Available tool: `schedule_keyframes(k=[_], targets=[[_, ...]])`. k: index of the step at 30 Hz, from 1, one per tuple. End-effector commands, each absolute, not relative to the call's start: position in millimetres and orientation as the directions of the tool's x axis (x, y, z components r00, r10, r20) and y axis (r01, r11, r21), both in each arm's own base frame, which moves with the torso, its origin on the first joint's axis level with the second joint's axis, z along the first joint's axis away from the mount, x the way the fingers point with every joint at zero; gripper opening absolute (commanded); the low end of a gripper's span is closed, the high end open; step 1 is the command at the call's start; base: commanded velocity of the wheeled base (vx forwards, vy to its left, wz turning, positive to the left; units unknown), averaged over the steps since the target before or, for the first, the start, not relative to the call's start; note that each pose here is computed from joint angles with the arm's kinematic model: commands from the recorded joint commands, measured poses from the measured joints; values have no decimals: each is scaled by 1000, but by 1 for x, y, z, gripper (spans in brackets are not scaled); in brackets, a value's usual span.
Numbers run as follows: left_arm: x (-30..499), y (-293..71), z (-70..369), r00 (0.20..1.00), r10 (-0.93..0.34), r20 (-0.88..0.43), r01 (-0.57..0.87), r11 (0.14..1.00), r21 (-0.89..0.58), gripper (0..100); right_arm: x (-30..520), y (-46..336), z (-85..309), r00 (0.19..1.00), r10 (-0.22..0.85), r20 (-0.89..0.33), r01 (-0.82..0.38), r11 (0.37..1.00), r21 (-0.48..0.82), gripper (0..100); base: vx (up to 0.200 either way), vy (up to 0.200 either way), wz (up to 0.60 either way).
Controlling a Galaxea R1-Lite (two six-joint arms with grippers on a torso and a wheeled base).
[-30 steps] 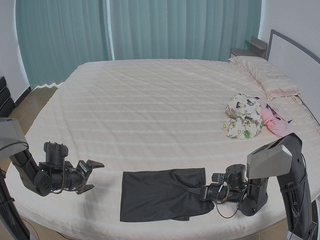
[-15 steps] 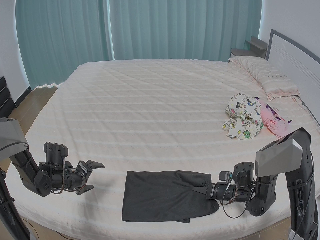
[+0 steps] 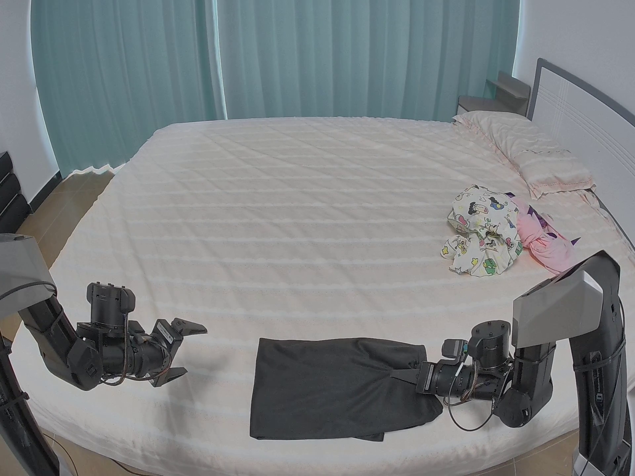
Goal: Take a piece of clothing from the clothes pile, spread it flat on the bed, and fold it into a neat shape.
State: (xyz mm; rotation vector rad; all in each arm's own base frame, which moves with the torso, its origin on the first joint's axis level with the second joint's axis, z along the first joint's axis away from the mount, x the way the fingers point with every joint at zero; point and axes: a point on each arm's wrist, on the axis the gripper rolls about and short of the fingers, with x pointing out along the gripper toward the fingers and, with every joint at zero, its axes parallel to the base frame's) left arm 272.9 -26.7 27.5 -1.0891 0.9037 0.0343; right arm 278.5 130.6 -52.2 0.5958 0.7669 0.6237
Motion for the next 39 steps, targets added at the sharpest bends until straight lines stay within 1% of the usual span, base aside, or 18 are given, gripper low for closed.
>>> schedule_keyframes(k=[1,3,18,39], targets=[[273,-27,28,656,-392,-645,-438,499,-748,100,279,128,-49,574,695,-432,-292,667,685,0,0,0,0],[273,-27,28,656,-393,-645,-437,500,-748,100,278,126,-48,577,693,-433,-288,668,686,0,0,0,0],[270,-30,27,654,-399,-643,-429,506,-749,100,273,123,-45,573,691,-440,-281,670,687,0,0,-200,0],[268,-30,25,661,-400,-635,-419,505,-755,100,268,116,-46,576,673,-464,-280,695,662,0,0,-200,0]])
